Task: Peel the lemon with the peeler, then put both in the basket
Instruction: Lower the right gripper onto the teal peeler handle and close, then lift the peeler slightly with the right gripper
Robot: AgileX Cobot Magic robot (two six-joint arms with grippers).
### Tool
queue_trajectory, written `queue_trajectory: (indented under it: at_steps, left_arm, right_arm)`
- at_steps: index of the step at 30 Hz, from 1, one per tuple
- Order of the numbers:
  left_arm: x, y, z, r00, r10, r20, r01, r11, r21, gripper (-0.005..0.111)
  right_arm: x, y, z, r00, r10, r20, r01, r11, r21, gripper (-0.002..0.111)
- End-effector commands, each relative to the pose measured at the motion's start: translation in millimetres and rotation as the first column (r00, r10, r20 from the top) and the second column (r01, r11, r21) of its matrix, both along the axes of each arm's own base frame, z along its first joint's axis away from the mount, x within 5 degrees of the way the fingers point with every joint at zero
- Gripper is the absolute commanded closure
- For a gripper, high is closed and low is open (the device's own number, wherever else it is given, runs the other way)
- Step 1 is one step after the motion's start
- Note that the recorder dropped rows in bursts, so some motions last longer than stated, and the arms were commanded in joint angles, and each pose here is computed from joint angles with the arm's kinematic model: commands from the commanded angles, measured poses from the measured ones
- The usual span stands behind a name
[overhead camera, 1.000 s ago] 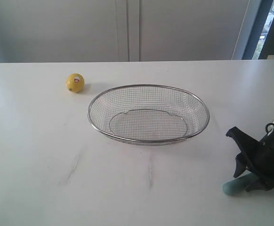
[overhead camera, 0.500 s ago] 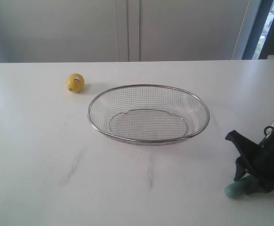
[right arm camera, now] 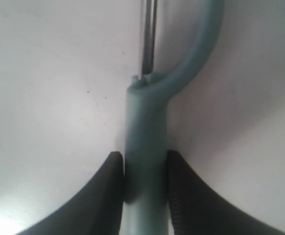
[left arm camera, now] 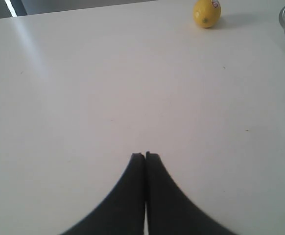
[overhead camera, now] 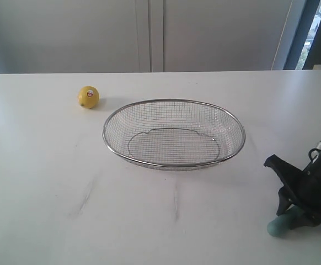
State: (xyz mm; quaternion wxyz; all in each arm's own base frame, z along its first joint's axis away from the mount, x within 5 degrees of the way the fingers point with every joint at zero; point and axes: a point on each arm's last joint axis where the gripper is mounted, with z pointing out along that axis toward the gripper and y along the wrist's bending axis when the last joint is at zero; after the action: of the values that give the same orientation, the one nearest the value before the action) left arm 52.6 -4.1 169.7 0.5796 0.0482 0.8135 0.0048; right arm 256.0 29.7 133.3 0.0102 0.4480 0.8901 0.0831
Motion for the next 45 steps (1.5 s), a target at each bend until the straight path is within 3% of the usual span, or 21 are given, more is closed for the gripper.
queue_trajectory:
  at_steps: [1, 5, 9, 14, 18, 25, 29, 34, 45]
  left_arm:
    - [0, 0, -1, 1.000, -0.007, 0.003, 0.007, 1.000, -0.005, 0.107]
    - [0, 0, -1, 1.000, -0.007, 0.003, 0.007, 1.000, -0.005, 0.107]
    - [0, 0, -1, 1.000, -0.007, 0.003, 0.007, 1.000, -0.005, 0.107]
    - [0, 0, -1, 1.000, -0.007, 0.003, 0.007, 1.000, -0.005, 0.107]
    - [0, 0, -1, 1.000, -0.007, 0.003, 0.007, 1.000, -0.005, 0.107]
    - [0, 0, -1, 1.000, -0.007, 0.003, 0.007, 1.000, -0.005, 0.107]
    - [0, 0, -1, 1.000, -0.007, 0.003, 0.007, 1.000, -0.005, 0.107]
    - [0, 0, -1, 1.000, -0.007, 0.003, 0.007, 1.000, -0.005, 0.107]
    - [0, 0, -1, 1.000, -0.007, 0.003, 0.007, 1.000, -0.005, 0.107]
  right_arm:
    - [4, -1, 7, 0.986, 0.162, 0.051, -0.160, 0.986, -0.035, 0.108]
    - [11, -2, 26, 0.915, 0.376, 0.147, -0.362, 0.926, -0.110, 0.108]
    - [14, -4, 48, 0.792, 0.575, 0.207, -0.532, 0.815, -0.228, 0.108]
    - [11, -5, 73, 0.648, 0.717, 0.255, -0.628, 0.693, -0.354, 0.108]
    - [5, -5, 88, 0.492, 0.838, 0.236, -0.714, 0.544, -0.441, 0.108]
    - [-12, -2, 103, 0.283, 0.943, 0.176, -0.821, 0.333, -0.464, 0.108]
    - [-17, 2, 106, 0.284, 0.934, 0.215, -0.830, 0.352, -0.432, 0.108]
    - [-19, 13, 115, 0.315, 0.876, 0.365, -0.809, 0.449, -0.380, 0.108]
    - [-17, 13, 117, 0.304, 0.874, 0.380, -0.794, 0.453, -0.406, 0.108]
